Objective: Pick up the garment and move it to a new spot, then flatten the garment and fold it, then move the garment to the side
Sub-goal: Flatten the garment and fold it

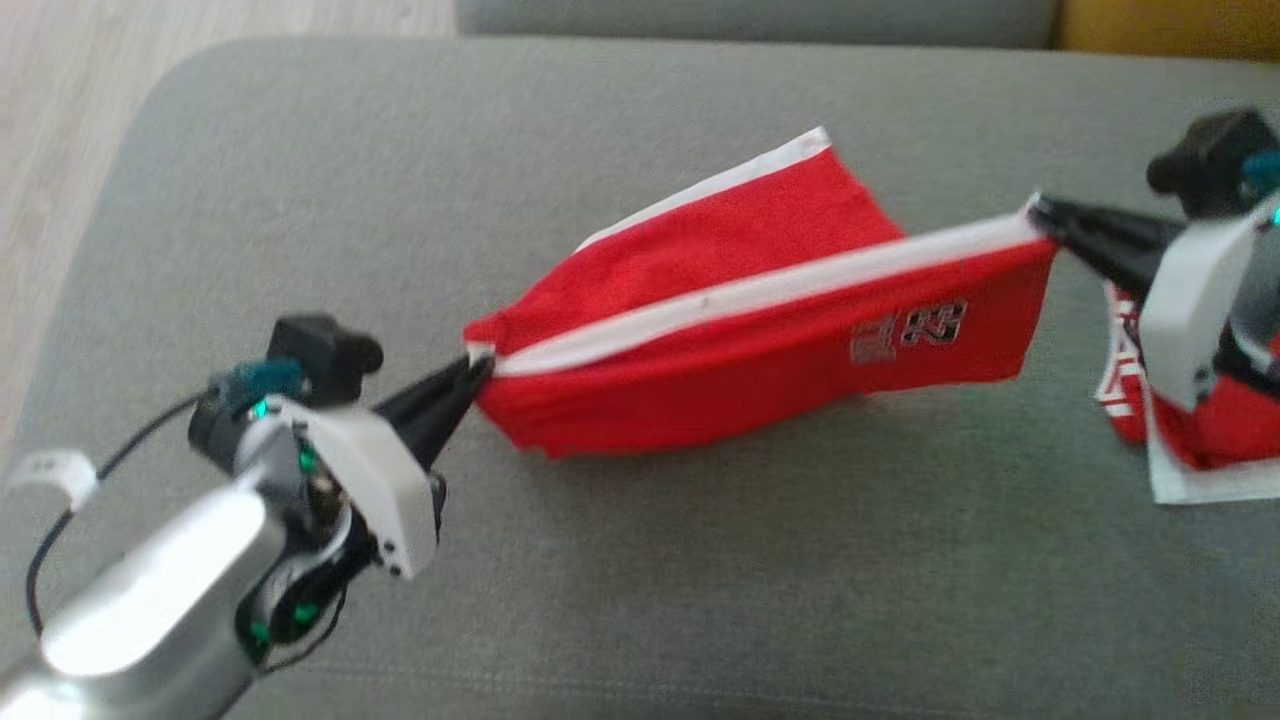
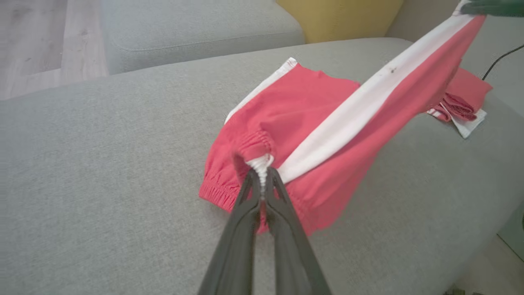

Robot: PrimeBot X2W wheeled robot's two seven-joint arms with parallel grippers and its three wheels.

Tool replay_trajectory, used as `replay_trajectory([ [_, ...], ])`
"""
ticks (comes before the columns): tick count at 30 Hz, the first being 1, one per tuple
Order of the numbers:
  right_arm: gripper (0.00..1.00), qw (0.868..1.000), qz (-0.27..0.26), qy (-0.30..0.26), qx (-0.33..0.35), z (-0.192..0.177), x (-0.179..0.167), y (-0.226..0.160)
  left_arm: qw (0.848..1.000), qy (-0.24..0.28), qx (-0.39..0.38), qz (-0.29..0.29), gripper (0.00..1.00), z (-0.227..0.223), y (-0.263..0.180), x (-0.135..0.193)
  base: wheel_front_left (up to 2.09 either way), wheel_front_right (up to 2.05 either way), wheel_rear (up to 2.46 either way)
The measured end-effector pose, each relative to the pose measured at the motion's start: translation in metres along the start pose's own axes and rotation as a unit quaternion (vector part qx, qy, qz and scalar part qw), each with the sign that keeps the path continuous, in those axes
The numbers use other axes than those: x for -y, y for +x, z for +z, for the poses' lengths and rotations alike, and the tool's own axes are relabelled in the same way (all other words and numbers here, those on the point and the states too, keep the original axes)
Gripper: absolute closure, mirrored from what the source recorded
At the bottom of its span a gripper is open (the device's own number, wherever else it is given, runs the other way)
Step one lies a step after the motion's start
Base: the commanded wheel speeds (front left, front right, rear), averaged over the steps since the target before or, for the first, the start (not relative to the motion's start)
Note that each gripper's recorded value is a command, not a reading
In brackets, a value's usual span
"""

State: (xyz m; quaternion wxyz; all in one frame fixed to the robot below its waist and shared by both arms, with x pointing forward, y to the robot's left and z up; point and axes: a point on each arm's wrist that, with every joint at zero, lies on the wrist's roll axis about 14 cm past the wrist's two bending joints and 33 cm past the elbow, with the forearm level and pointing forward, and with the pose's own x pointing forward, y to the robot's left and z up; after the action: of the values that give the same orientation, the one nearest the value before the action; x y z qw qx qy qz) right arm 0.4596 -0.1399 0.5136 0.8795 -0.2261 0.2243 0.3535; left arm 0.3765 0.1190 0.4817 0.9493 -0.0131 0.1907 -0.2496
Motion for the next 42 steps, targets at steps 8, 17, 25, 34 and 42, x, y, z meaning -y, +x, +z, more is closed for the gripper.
replay_trajectory([
  [8, 1.00, 0.999, -0.007, -0.049, -0.005, 0.026, 0.029, 0.066, 1.000, -0.009, -0.008, 0.018, 1.00, 0.001, 0.031, -0.029, 0.00, 0.00, 0.00],
  [17, 1.00, 0.997, 0.016, -0.068, -0.018, 0.033, 0.033, 0.146, 0.997, -0.014, -0.051, 0.048, 1.00, -0.030, 0.060, -0.063, 0.00, 0.00, 0.00],
  [25, 1.00, 0.996, 0.028, -0.065, -0.053, 0.008, 0.028, 0.181, 0.996, -0.019, -0.078, 0.048, 0.00, -0.053, 0.076, -0.072, 0.00, 0.00, 0.00],
  [34, 0.00, 0.997, -0.007, -0.052, -0.057, -0.008, 0.046, 0.184, 0.997, -0.021, -0.049, 0.061, 0.00, -0.051, 0.089, -0.077, 0.00, 0.00, 0.00],
  [42, 0.00, 0.994, -0.088, 0.033, 0.051, 0.028, 0.085, 0.160, 0.990, -0.043, 0.057, 0.119, 0.00, -0.003, 0.089, -0.099, 0.00, 0.00, 0.00],
])
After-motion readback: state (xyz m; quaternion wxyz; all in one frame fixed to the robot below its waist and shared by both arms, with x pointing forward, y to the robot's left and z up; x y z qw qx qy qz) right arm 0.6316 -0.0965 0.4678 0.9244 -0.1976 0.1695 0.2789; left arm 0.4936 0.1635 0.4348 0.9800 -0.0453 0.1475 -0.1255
